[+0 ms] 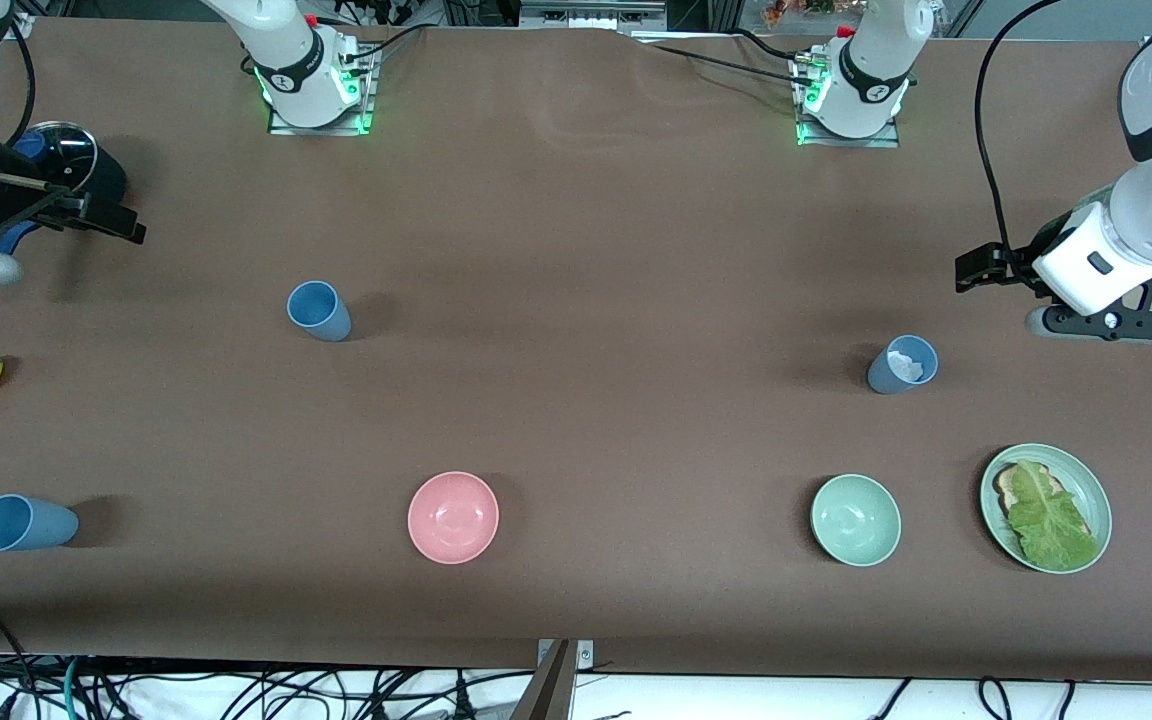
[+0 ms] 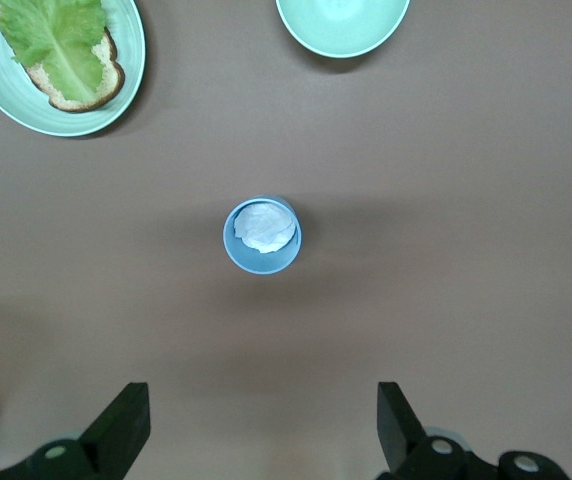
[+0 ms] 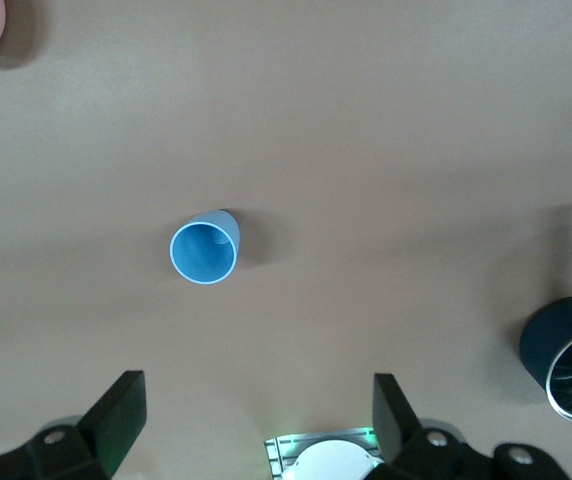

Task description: Stack blue cups with both arms

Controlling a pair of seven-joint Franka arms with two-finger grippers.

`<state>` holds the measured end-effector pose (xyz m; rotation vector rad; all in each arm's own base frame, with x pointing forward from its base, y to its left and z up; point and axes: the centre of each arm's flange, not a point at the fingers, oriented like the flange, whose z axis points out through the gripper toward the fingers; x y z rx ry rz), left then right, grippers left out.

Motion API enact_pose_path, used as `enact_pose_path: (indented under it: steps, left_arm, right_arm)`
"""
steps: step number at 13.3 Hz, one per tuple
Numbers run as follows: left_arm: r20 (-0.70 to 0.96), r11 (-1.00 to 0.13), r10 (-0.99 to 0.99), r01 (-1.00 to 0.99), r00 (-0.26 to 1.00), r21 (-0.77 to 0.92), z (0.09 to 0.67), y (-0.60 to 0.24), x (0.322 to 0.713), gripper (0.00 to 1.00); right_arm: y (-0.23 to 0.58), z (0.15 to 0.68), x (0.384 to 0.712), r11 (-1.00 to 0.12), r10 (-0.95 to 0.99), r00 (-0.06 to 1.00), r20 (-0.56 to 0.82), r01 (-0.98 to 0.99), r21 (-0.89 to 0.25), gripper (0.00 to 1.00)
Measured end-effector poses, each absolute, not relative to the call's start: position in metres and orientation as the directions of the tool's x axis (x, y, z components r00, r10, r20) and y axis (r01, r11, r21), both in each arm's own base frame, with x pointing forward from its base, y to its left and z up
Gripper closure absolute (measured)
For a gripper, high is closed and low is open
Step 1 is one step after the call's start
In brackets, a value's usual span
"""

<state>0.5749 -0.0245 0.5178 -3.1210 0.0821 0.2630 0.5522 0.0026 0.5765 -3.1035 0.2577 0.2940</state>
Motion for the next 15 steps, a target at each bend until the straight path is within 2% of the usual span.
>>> enact_pose_path:
  steps: [9, 11, 15]
  left_arm:
    - [-0.186, -0.999, -0.053, -0.054, 0.981, -0.001, 0.506, -0.025, 0.577, 0.0]
    - [-0.184, -0.998, -0.056, -0.055, 0.981, 0.006, 0.478, -0.025, 0.584, 0.0]
    - [-0.143, -0.998, -0.066, -0.065, 0.988, 0.016, 0.38, -0.027, 0.592, 0.01]
  right_arm:
    - [0.003, 0.576, 0.552, -0.986, -0.162, 0.969, -0.188, -0.165, 0.002, 0.0]
    - [0.003, 0.576, 0.552, -0.986, -0.162, 0.969, -0.188, -0.165, 0.002, 0.0]
    - [0.003, 0.576, 0.552, -0.986, -0.162, 0.969, -0.188, -0.165, 0.002, 0.0]
